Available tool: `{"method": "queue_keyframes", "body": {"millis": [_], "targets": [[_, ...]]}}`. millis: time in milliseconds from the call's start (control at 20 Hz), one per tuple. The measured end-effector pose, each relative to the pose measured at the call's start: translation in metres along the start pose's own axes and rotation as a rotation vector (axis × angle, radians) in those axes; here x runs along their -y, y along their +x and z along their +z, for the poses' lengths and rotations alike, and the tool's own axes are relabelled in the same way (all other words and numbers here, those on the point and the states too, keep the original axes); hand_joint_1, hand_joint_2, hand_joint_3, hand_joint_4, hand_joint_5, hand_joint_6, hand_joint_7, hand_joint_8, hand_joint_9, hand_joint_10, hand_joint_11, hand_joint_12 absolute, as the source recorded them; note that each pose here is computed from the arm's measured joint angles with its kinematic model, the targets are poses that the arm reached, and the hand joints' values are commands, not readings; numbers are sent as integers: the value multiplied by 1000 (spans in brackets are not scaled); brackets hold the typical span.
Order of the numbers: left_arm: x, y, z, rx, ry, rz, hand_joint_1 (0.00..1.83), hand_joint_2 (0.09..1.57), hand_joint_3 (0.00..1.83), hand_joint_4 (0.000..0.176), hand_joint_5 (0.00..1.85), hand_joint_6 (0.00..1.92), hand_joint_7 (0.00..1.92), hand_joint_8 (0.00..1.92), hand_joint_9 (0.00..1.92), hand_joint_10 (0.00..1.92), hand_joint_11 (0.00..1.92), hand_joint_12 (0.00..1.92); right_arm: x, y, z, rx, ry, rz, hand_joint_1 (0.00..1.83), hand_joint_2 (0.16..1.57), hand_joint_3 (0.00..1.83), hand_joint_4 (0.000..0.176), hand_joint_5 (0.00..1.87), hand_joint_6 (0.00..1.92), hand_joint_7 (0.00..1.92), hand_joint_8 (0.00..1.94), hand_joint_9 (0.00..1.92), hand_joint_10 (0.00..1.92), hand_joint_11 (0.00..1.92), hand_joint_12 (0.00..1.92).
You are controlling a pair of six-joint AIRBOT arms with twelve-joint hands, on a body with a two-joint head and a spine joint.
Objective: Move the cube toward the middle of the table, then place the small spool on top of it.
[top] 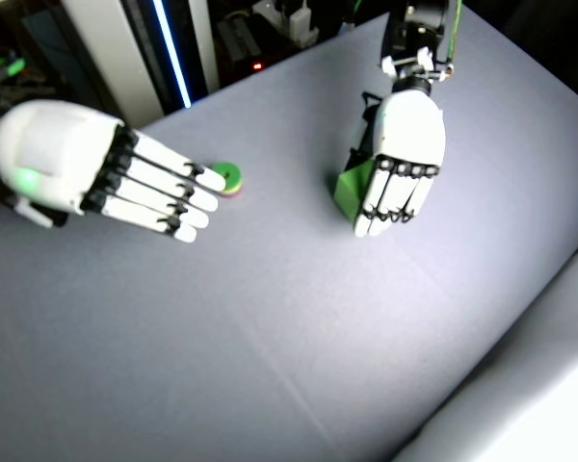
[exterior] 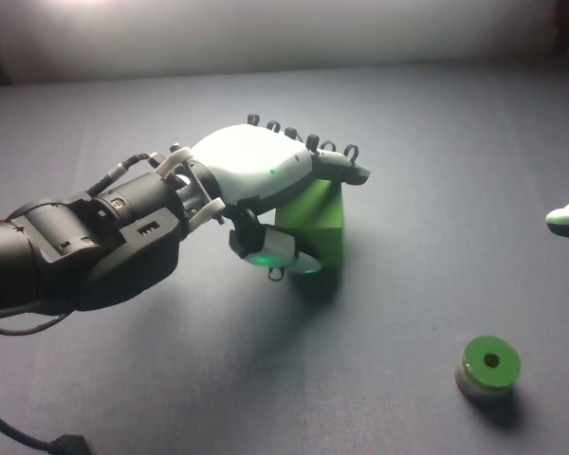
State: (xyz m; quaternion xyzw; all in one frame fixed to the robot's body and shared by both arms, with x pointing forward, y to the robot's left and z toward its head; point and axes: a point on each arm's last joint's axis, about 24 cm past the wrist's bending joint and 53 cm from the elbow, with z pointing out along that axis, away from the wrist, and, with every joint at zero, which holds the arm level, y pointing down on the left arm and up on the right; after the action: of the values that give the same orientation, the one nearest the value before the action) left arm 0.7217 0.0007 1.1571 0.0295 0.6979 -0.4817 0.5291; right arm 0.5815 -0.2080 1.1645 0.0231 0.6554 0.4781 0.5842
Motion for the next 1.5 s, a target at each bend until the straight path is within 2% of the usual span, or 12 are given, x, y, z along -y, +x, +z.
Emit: {"method": "queue_keyframes", "body": {"millis": [150, 300, 450, 650, 850, 900, 1000, 1100, 1150, 1250, 1400, 1500], "targets": [[2, -1, -6, 6, 9, -7, 906, 956, 0, 153, 137, 4, 93, 5, 43, 3, 2, 452, -1, 2, 0, -6, -2, -1, 710, 1327, 0, 0, 554, 3, 612, 5, 666, 9, 401, 746], [4, -13, -19, 50, 26, -25, 877, 917, 0, 176, 58, 0, 10, 0, 39, 8, 0, 363, -4, 4, 3, -18, -15, -5, 717, 1322, 0, 0, 562, 2, 629, 4, 677, 5, 424, 694], [16, -33, -38, 104, 67, -4, 824, 930, 0, 176, 21, 1, 0, 0, 55, 5, 0, 436, -5, 8, 5, -37, -21, -9, 747, 1316, 0, 0, 564, 2, 622, 1, 653, 0, 400, 685], [25, -44, -89, 155, 111, 31, 677, 911, 0, 176, 39, 4, 0, 0, 6, 0, 0, 254, -14, 15, 13, -79, -56, -26, 772, 1295, 0, 0, 570, 1, 628, 1, 642, 1, 357, 744], [4, -52, -146, 204, 50, 21, 672, 903, 0, 176, 74, 5, 0, 0, 0, 0, 0, 137, -30, 36, 23, -184, -118, -46, 630, 1196, 0, 0, 456, 0, 558, 0, 645, 2, 345, 860], [1, -59, -164, 232, 32, 7, 723, 892, 0, 159, 92, 10, 0, 0, 0, 0, 26, 143, -33, 43, 25, -226, -131, -57, 590, 1142, 0, 2, 419, 0, 524, 0, 663, 9, 347, 892], [1, -65, -184, 252, 22, 14, 733, 856, 1, 174, 59, 1, 0, 0, 2, 0, 0, 362, -37, 52, 29, -278, -148, -75, 610, 1061, 0, 29, 390, 0, 460, 0, 651, 1, 336, 972], [6, -63, -204, 256, 32, -4, 744, 849, 0, 159, 69, 3, 20, 2, 14, 2, 0, 409, -47, 66, 34, -353, -184, -116, 678, 1013, 0, 35, 390, 1, 480, 10, 673, 11, 352, 995], [7, -57, -210, 240, 31, -8, 745, 850, 0, 148, 68, 1, 24, 3, 23, 5, 0, 406, -51, 71, 34, -382, -201, -148, 699, 1012, 0, 36, 387, 0, 477, 7, 677, 11, 354, 998], [5, -50, -216, 227, 18, -21, 741, 853, 1, 162, 69, 1, 0, 0, 0, 0, 0, 311, -50, 81, 36, -425, -201, -193, 752, 981, 0, 8, 434, 4, 487, 4, 670, 5, 337, 942], [-7, -47, -223, 229, -24, -47, 728, 871, 3, 147, 70, 1, 0, 0, 0, 0, 0, 369, -48, 95, 39, -473, -195, -229, 792, 985, 2, 34, 367, 0, 435, 0, 571, 0, 246, 885], [-9, -46, -224, 235, -29, -58, 729, 869, 0, 136, 86, 0, 13, 0, 1, 0, 0, 391, -44, 104, 41, -496, -186, -240, 841, 955, 0, 22, 373, 0, 435, 0, 549, 0, 240, 829]]}}
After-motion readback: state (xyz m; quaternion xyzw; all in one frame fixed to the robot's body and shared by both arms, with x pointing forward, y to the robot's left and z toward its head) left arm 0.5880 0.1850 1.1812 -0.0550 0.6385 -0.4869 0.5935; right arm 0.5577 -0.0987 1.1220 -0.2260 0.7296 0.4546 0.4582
